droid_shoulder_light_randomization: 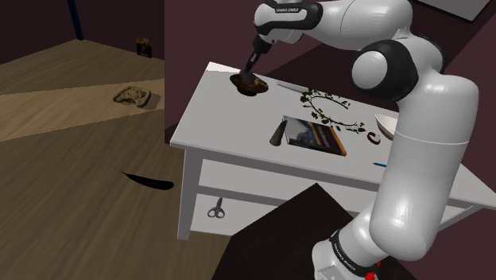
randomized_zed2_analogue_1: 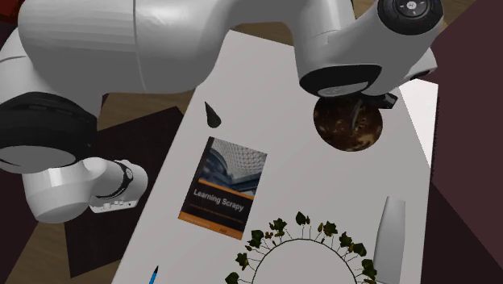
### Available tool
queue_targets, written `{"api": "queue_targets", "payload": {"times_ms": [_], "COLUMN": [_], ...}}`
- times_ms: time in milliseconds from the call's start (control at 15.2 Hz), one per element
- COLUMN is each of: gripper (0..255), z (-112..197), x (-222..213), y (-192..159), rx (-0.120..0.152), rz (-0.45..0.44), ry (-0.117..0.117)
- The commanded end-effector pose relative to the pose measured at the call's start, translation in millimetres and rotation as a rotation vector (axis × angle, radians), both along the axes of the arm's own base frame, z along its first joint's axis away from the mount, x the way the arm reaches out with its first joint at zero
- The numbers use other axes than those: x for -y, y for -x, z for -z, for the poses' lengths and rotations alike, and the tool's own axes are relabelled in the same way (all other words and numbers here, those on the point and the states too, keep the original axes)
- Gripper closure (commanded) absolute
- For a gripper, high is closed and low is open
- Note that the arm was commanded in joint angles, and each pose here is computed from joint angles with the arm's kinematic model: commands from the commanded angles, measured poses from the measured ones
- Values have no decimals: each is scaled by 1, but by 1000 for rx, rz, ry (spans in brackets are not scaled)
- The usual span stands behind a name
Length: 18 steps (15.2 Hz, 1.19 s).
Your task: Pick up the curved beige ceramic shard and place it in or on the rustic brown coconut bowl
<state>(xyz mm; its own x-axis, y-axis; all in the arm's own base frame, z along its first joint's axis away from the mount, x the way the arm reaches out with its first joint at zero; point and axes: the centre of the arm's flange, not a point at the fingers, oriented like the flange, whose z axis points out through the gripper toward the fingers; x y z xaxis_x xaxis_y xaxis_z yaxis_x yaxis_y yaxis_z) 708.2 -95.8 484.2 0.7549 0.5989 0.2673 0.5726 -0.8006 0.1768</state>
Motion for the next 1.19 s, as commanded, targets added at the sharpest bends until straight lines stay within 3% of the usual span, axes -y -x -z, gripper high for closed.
{"api": "queue_targets", "payload": {"times_ms": [0, 396, 858, 924, 1122], "gripper": [255, 255, 255, 0, 0], "z": [11, 41, 41, 42, 43], "x": [0, 0, 0, 1, 2], "y": [0, 0, 0, 1, 1], "rx": [0, 0, 0, 0, 0], "rz": [0, 0, 0, 0, 0], "ry": [0, 0, 0, 0, 0]}}
